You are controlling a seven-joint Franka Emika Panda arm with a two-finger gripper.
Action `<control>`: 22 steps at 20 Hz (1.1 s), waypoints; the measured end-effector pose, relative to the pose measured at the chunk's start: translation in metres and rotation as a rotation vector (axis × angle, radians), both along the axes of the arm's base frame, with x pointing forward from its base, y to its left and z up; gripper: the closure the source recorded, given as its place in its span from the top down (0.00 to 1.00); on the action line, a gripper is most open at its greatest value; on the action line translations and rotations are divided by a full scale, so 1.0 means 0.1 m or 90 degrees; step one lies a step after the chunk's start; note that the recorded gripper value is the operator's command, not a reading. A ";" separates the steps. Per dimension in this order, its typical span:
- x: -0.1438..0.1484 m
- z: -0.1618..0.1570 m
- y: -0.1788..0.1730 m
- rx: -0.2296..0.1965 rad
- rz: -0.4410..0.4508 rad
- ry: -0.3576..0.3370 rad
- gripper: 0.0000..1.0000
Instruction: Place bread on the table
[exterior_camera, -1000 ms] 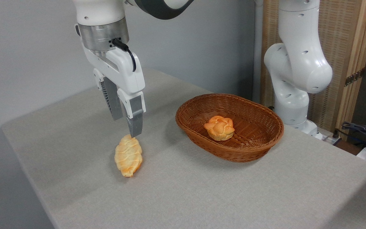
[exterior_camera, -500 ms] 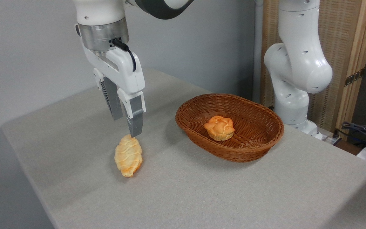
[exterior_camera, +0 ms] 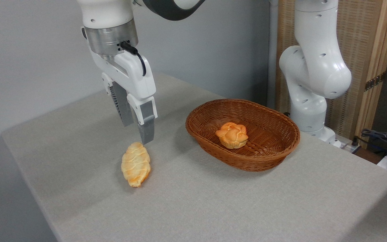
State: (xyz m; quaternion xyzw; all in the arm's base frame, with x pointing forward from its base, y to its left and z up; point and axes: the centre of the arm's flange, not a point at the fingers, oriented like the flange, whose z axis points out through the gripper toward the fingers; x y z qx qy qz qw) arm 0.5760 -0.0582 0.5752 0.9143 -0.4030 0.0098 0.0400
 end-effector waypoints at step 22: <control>-1.58 -1.21 0.20 -0.003 -0.096 0.207 1.00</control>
